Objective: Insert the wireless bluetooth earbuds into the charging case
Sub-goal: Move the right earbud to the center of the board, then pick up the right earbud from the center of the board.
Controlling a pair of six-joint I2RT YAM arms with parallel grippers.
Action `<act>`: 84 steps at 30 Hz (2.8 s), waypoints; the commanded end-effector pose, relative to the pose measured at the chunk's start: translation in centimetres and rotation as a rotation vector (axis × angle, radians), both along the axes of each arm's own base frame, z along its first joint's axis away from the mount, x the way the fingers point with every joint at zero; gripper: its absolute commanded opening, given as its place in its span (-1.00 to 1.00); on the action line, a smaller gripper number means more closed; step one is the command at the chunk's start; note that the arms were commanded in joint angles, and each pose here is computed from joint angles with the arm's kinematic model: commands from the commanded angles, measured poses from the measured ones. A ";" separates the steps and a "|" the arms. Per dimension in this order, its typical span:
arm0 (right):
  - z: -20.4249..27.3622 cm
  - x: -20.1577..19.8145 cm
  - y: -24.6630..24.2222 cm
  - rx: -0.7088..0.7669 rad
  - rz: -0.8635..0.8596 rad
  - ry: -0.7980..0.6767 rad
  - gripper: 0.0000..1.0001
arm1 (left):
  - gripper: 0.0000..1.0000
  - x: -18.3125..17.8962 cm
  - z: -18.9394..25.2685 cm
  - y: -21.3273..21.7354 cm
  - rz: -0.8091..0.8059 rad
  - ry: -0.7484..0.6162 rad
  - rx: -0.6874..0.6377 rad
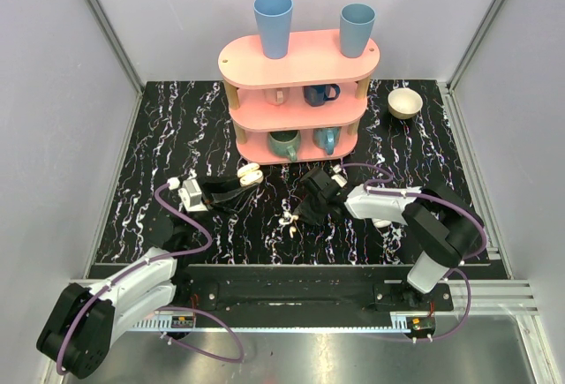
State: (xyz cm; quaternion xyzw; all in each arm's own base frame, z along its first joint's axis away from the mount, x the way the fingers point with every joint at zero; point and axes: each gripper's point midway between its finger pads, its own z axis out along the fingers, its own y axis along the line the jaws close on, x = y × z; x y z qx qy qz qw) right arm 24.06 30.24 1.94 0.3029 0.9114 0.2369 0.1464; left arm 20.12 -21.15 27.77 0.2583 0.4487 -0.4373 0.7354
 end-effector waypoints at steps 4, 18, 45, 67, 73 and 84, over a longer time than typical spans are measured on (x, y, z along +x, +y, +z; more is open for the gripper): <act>0.4 0.4 0.2 -0.021 0.049 -0.056 -0.56 | -1.00 -2.6 6.2 1.7 0.018 -0.265 -0.144; 4.1 0.8 -4.4 -0.164 0.109 -0.279 -0.64 | -1.00 -2.4 6.0 1.5 0.014 -0.252 -0.138; 3.9 0.3 0.1 -0.309 0.752 -0.343 0.09 | -1.00 -1.7 6.1 2.6 0.103 -0.254 -0.140; 1.7 0.8 0.2 -0.461 0.803 -0.315 -0.06 | -1.00 -1.4 5.9 2.9 0.126 -0.244 -0.141; 1.4 0.7 0.0 -0.483 0.819 -0.284 -0.10 | -1.00 -1.5 5.9 2.9 0.125 -0.244 -0.141; 1.2 -0.1 -0.1 -0.490 0.845 -0.265 -0.11 | -1.00 -1.4 5.9 2.9 0.128 -0.244 -0.140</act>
